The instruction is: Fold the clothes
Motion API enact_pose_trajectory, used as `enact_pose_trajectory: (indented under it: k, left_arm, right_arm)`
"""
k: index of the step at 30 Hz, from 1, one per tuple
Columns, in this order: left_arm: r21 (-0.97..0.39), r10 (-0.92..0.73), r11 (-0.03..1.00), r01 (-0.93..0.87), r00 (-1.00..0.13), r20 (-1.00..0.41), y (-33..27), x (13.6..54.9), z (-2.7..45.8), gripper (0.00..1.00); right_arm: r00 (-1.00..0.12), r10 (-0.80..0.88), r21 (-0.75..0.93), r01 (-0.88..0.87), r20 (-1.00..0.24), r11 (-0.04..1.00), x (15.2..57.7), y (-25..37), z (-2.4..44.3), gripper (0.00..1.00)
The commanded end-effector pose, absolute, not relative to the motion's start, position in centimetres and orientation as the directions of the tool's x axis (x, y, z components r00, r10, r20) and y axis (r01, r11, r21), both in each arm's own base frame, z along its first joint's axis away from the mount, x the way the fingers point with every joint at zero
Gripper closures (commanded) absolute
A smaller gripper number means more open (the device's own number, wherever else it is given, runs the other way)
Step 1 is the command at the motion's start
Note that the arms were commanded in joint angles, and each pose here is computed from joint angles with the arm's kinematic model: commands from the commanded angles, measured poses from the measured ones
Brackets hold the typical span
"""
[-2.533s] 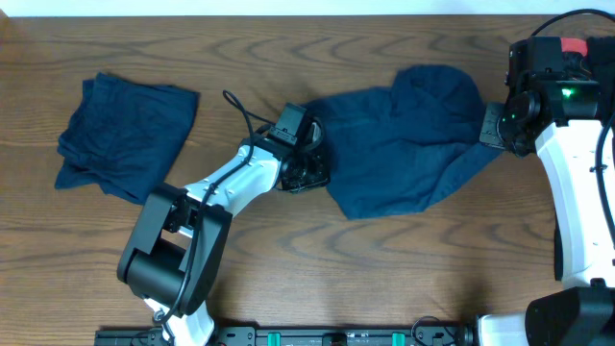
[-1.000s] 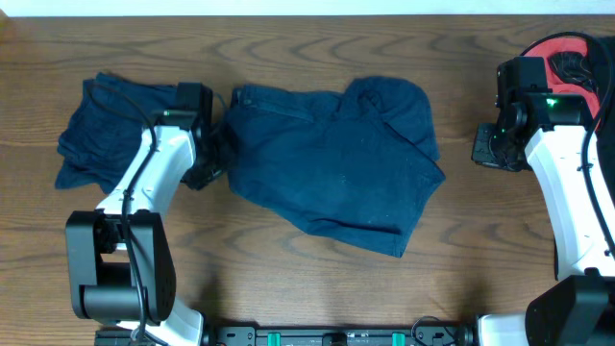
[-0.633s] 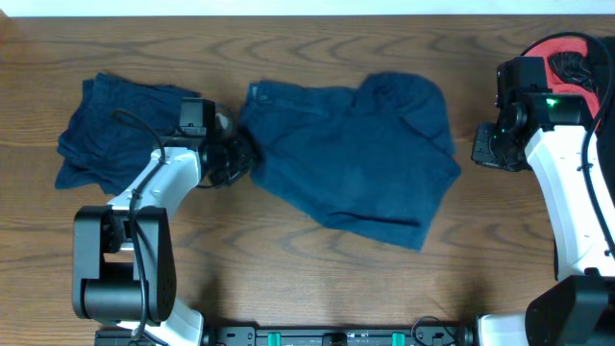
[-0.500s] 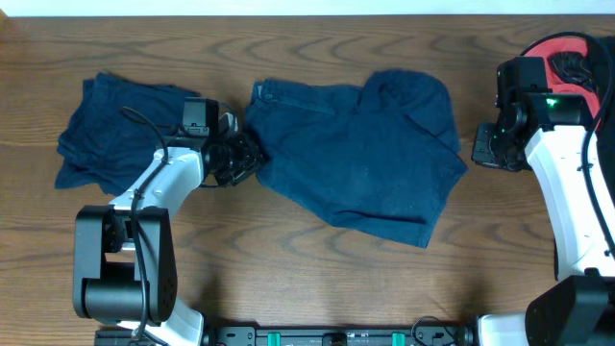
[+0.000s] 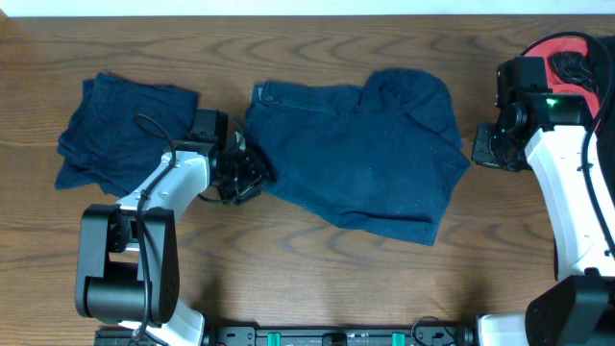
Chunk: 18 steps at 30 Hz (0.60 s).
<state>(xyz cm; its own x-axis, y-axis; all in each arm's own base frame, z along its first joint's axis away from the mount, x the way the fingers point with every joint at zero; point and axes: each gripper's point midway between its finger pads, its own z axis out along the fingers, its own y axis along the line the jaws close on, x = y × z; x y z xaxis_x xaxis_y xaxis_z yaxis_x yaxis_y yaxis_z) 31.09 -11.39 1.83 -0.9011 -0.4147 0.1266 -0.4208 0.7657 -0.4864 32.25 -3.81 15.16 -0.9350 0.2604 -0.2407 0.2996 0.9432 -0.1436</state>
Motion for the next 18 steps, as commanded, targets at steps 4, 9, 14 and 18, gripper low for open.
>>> enact_pose_trajectory:
  k: [4, 9, 14, 18]
  left_arm:
    - [-0.427, -0.437, 0.789, -0.442, -0.892, 0.117, -10.6, 30.5, 1.4, 0.51]
    - [-0.479, -0.412, 0.795, -0.371, -0.911, 0.021, -11.7, 32.7, 1.9, 0.51]
    - [-0.488, -0.389, 0.805, -0.336, -0.921, -0.007, -12.6, 32.9, 1.8, 0.51]
    - [-0.484, -0.384, 0.808, -0.336, -0.924, 0.001, -12.7, 32.6, 1.7, 0.56]
  right_arm:
    - [-0.927, 0.285, -0.153, 0.327, -0.246, 0.933, 32.2, -4.4, 15.1, 0.86]
    - [-0.928, 0.284, -0.155, 0.326, -0.242, 0.933, 32.1, -4.4, 15.1, 0.87]
    - [-0.931, 0.284, -0.158, 0.324, -0.231, 0.933, 31.8, -4.4, 15.1, 0.86]
    - [-0.931, 0.284, -0.159, 0.324, -0.227, 0.933, 31.7, -4.4, 15.0, 0.86]
